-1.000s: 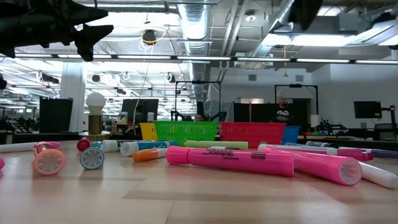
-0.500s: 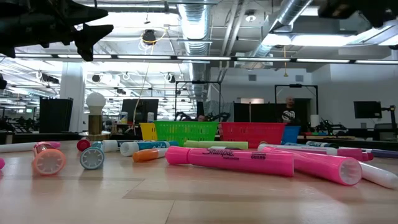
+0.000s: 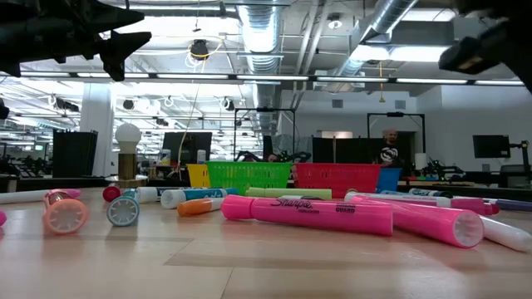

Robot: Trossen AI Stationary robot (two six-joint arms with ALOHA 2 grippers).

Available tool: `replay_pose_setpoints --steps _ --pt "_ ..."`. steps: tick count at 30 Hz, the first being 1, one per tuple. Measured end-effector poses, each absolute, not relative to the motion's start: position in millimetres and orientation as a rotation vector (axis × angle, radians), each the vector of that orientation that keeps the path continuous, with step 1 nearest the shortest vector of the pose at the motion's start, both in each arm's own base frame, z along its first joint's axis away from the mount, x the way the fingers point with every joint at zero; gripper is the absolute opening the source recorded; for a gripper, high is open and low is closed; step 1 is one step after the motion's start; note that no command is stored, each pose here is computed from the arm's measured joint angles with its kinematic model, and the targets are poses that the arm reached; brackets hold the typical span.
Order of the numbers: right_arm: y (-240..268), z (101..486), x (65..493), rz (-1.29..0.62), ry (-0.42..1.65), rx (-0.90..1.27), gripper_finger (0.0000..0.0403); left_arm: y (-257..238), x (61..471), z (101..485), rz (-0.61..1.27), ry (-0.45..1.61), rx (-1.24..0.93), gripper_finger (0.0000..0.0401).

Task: Pick & Place Markers
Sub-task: Put the yellow highlighter into the blue bin

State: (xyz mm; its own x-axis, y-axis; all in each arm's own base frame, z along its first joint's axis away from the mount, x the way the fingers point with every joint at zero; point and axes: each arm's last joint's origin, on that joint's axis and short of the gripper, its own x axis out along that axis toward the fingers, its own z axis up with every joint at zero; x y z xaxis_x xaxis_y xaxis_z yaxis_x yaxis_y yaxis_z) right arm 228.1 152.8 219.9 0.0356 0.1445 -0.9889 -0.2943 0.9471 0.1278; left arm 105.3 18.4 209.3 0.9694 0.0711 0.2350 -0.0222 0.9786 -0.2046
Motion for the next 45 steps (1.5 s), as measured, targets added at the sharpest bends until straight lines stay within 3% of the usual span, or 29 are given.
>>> replay_pose_setpoints --steps 13,25,37,45 --pt "166.8 178.0 206.3 0.415 1.435 -0.240 0.0095 18.4 105.2 209.9 0.047 -0.250 -0.201 0.0176" --pt "162.8 167.8 211.2 0.456 1.388 -0.322 0.0095 18.3 105.1 210.3 0.046 -0.254 -0.201 0.0176" --pt "169.5 130.1 219.8 0.430 1.503 -0.364 0.0095 18.3 105.0 210.7 0.045 -0.258 -0.200 0.0176" --pt "169.6 126.1 220.1 0.409 1.519 -0.357 0.0095 18.3 104.8 211.3 0.045 -0.265 -0.199 0.0176"
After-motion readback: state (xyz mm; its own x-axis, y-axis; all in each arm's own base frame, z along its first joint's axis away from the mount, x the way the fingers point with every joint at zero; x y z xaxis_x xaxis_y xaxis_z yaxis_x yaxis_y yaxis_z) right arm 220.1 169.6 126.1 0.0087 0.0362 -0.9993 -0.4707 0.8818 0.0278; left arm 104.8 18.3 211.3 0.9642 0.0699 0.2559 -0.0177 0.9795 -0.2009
